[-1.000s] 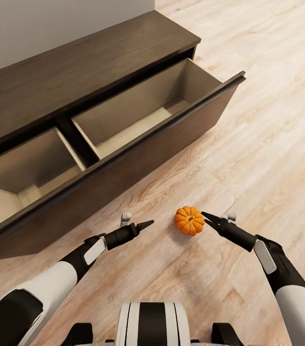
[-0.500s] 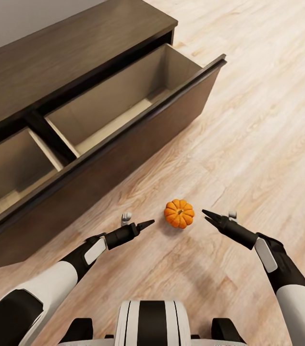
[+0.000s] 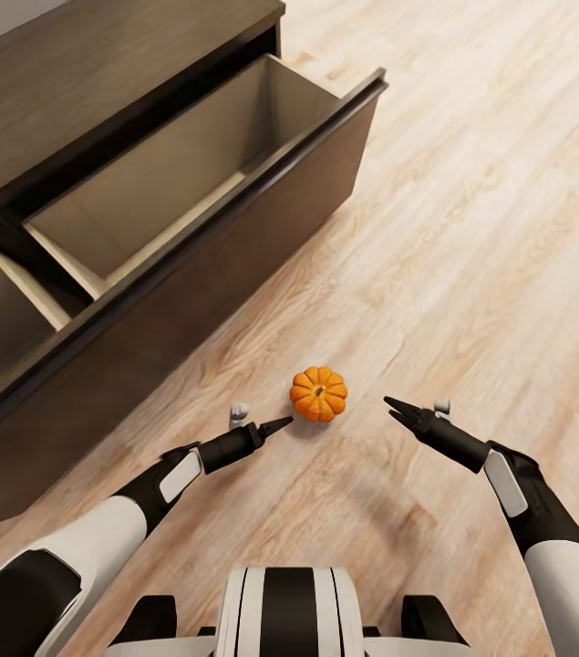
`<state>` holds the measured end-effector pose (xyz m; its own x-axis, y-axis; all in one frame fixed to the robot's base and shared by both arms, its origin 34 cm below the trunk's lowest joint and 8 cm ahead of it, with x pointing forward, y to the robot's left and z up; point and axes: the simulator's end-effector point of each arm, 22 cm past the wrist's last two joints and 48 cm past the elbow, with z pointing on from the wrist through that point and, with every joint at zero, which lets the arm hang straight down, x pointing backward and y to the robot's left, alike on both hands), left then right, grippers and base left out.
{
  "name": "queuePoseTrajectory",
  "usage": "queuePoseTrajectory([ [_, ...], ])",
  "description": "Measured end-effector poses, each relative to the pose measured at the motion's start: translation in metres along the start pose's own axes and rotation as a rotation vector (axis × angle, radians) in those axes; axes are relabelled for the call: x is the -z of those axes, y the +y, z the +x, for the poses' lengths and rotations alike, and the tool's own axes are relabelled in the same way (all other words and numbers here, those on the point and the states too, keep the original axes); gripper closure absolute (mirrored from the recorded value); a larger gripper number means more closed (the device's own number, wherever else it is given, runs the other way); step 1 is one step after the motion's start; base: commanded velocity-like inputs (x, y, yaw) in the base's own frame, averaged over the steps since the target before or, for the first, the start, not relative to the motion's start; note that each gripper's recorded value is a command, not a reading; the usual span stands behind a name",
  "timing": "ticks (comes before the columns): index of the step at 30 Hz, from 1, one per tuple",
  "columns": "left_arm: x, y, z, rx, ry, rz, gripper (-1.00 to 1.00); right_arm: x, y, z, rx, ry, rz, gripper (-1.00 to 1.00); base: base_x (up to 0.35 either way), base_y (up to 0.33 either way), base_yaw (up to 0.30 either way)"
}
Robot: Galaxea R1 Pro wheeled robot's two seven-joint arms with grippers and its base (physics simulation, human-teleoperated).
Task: Place each of the two pumpkins and all three candles from the living room inside a cabinet in the living room (use any cabinet), then make sure every cabinet is closed, and position the cauldron so it is next to a table in the living room.
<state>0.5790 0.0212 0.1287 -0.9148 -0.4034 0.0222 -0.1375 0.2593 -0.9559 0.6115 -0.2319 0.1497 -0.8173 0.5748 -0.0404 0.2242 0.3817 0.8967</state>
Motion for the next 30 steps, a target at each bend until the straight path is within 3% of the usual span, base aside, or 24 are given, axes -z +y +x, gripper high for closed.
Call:
queuePoseTrajectory([
  [7,0.005,0.007,-0.004,0.006,-0.01,-0.023,-1.0,0.0,0.001,0.0,0.001,-0.001,-0.001,-1.0,0.0,0.0,-0.185],
  [10,0.006,0.014,-0.01,0.012,-0.031,-0.055,-1.0,0.0,0.002,-0.001,0.002,-0.001,-0.002,-1.0,0.0,0.0,-0.048],
  [13,0.01,0.034,-0.015,0.017,-0.046,-0.146,-1.0,-0.001,0.004,-0.002,0.007,-0.003,-0.008,-1.0,0.0,0.0,-0.006],
  [21,0.017,0.045,-0.025,0.027,-0.078,-0.186,-1.0,-0.001,0.005,-0.003,0.011,-0.004,-0.009,-1.0,0.0,0.0,0.0],
  [26,0.019,0.061,-0.025,0.032,-0.079,-0.265,-1.0,-0.001,0.005,-0.003,0.013,-0.003,-0.009,-1.0,0.0,0.0,0.0],
  [30,0.019,0.062,-0.027,0.021,-0.09,-0.27,-1.0,-0.001,0.006,-0.003,0.013,-0.002,-0.009,-1.0,0.0,0.0,0.0],
])
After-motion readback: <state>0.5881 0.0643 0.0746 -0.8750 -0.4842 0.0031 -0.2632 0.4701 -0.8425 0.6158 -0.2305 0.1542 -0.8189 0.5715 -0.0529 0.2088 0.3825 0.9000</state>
